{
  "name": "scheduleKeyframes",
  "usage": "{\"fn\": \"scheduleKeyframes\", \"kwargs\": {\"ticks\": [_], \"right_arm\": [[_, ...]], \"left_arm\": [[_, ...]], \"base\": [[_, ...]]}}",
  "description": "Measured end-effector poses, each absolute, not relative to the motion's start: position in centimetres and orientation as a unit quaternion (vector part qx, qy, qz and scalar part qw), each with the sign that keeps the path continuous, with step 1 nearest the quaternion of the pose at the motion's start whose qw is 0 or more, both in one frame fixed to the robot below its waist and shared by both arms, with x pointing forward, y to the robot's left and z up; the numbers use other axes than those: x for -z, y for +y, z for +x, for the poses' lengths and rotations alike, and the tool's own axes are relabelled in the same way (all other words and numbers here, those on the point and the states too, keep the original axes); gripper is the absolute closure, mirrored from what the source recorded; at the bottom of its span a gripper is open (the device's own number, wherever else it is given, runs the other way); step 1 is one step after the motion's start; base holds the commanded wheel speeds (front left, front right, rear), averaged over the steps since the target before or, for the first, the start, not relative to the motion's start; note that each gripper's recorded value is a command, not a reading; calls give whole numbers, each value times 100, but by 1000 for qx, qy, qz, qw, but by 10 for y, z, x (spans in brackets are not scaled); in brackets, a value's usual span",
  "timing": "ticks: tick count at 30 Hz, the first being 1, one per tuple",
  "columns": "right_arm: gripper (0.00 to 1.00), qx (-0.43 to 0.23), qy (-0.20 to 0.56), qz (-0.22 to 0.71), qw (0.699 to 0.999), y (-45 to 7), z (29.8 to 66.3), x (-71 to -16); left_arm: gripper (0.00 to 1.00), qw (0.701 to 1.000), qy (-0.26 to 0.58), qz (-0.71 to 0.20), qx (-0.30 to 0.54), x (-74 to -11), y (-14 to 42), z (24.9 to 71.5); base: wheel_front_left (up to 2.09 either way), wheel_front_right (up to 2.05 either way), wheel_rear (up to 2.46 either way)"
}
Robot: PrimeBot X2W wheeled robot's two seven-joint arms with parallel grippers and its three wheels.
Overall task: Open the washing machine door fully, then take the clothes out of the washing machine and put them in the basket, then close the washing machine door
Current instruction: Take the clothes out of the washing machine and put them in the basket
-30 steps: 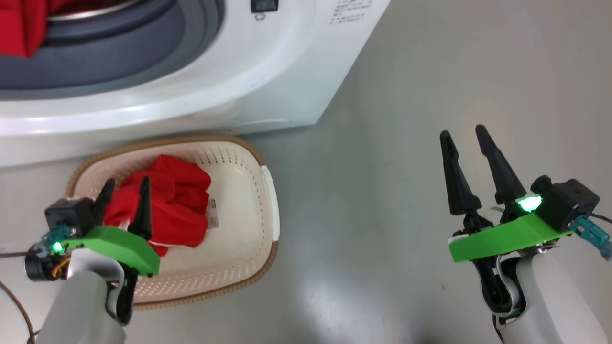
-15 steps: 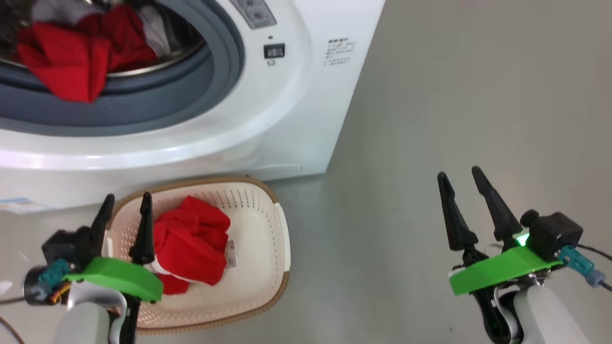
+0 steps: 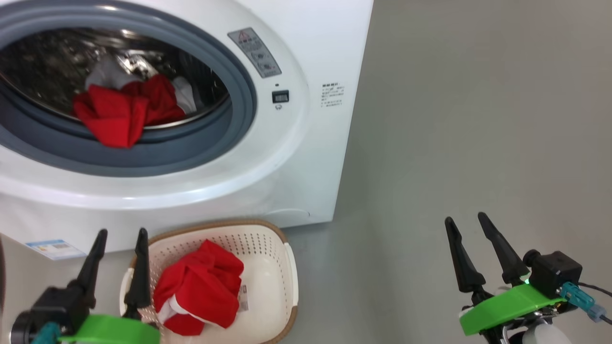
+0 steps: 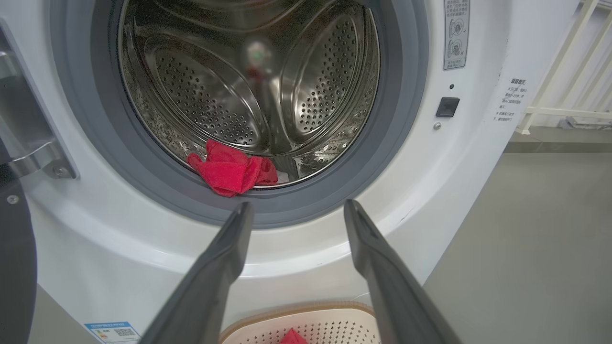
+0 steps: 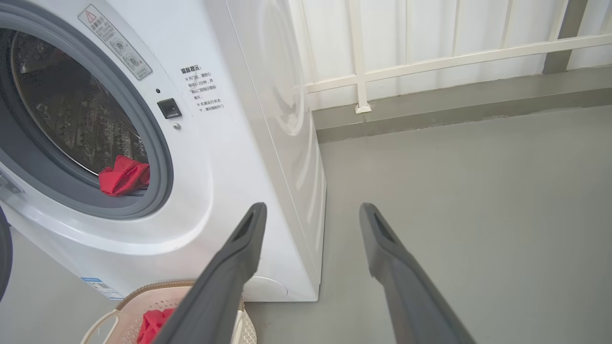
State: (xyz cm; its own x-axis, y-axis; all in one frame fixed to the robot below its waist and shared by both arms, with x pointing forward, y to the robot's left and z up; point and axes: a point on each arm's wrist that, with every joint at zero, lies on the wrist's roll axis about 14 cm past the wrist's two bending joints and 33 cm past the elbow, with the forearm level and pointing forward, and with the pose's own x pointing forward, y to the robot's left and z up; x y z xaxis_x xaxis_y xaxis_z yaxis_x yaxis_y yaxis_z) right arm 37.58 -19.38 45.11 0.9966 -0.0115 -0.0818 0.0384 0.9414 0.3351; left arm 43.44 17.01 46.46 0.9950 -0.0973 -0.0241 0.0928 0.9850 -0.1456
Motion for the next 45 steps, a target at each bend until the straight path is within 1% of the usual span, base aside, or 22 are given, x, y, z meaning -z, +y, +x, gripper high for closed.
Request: {"fn": "scheduleKeyframes", "kwargs": {"ticks": [9, 16, 20, 39, 45], "right_arm": [[0, 7, 29, 170, 985, -195, 356, -460], [0, 1, 28, 168, 985, -195, 343, -461], [0, -3, 23, 168, 986, -193, 342, -465], [0, -4, 36, 170, 985, -190, 341, -456], [0, -3, 45, 178, 983, -186, 347, -451]], "left_arm": [[0, 997, -13, -61, 34, -486, 178, 393], [0, 999, -9, -48, 7, -485, 196, 360], [0, 999, -12, -45, -8, -487, 206, 349], [0, 999, -3, -53, -15, -481, 209, 346], [0, 998, 31, -54, 1, -460, 196, 357]], "base": [[0, 0, 0], [0, 0, 0], [0, 0, 0], [0, 0, 0], [0, 0, 0]]}}
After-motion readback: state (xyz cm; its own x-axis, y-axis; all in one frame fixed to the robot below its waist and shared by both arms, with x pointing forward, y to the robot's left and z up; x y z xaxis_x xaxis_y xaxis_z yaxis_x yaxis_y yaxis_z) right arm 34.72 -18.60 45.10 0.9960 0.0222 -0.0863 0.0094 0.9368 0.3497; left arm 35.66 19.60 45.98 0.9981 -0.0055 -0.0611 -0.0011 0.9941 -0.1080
